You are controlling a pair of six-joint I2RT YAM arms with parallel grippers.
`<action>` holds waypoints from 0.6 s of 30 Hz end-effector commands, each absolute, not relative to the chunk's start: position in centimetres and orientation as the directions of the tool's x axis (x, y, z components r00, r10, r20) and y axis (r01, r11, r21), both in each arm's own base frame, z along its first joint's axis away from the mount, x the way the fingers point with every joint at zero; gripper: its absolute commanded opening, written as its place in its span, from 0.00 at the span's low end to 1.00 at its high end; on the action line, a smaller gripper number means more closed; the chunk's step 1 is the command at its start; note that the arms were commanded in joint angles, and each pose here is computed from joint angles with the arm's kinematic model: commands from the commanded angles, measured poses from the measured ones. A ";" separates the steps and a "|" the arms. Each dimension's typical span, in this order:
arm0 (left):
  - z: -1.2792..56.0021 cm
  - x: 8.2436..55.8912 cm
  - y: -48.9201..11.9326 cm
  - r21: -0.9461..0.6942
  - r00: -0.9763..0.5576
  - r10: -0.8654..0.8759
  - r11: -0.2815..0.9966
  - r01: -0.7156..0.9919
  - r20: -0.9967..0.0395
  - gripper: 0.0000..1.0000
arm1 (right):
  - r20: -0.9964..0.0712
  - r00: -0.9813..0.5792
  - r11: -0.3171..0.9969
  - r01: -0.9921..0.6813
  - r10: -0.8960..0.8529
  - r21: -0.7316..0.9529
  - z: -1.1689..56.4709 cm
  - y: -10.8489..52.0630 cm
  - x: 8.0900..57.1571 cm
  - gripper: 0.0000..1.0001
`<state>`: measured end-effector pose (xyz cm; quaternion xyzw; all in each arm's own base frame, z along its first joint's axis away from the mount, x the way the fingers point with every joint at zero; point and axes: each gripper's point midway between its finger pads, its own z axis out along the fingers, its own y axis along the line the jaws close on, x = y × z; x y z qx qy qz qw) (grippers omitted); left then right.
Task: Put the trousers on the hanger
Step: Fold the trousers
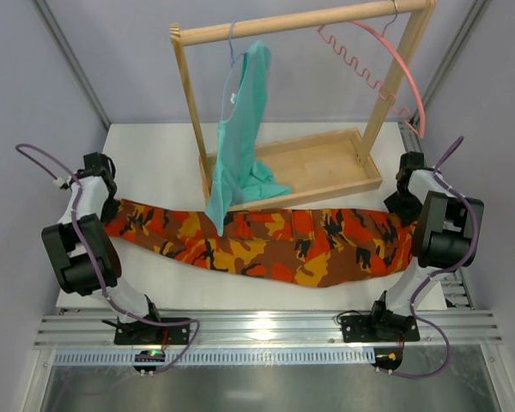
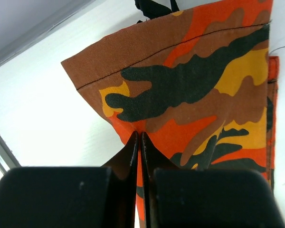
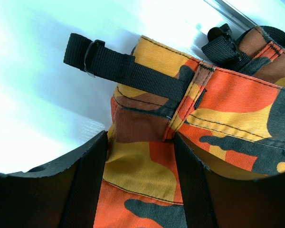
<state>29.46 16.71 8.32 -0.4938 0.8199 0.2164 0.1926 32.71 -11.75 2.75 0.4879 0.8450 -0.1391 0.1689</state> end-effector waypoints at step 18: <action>10.5 28.7 18.0 0.350 -0.523 -0.614 0.389 -0.852 -0.591 0.00 | -0.457 -0.456 0.501 0.865 0.764 -0.024 5.4 -11.5 33.3 0.61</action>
